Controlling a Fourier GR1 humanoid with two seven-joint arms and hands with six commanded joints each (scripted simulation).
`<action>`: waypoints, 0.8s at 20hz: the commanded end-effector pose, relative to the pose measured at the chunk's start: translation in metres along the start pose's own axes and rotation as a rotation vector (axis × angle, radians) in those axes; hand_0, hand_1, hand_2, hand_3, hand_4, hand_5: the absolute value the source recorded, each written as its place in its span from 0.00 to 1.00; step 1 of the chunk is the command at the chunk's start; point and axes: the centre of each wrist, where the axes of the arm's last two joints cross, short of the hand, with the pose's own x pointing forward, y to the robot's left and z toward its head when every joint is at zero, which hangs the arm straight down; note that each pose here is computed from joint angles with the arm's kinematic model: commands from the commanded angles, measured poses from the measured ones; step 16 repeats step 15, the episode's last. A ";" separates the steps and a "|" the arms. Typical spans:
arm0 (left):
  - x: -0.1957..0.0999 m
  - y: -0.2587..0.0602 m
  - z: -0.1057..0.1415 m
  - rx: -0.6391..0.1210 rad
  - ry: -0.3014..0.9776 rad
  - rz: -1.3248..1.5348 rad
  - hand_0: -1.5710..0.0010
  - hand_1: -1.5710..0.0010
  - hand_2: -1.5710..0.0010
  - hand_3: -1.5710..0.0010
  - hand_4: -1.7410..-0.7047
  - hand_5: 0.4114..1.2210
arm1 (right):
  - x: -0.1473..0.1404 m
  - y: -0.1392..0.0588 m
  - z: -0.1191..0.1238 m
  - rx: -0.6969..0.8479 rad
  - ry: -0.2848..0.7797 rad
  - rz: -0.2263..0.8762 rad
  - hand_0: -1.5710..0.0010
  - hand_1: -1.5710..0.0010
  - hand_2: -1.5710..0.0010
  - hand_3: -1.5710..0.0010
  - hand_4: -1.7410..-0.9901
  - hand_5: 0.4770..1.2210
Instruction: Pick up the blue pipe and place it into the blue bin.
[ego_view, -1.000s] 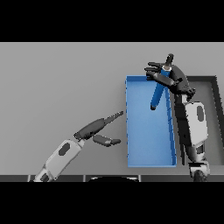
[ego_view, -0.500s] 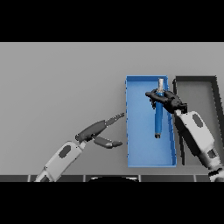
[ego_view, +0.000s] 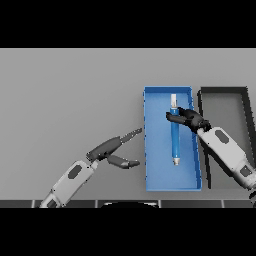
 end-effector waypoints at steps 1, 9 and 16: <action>0.004 0.000 -0.003 0.001 -0.004 0.004 1.00 1.00 1.00 1.00 0.81 0.05 | 0.003 0.004 -0.004 -0.005 -0.012 0.017 0.94 0.95 0.95 0.96 0.82 0.43; 0.000 0.002 -0.002 0.005 0.002 0.023 1.00 1.00 1.00 1.00 0.79 0.07 | 0.000 0.001 -0.005 -0.037 -0.026 -0.002 0.99 0.99 0.99 0.99 0.82 0.27; 0.000 0.002 0.005 0.000 -0.011 0.024 1.00 1.00 1.00 1.00 0.79 0.07 | -0.001 -0.008 -0.003 -0.015 -0.039 0.004 0.99 0.99 0.99 1.00 0.82 0.27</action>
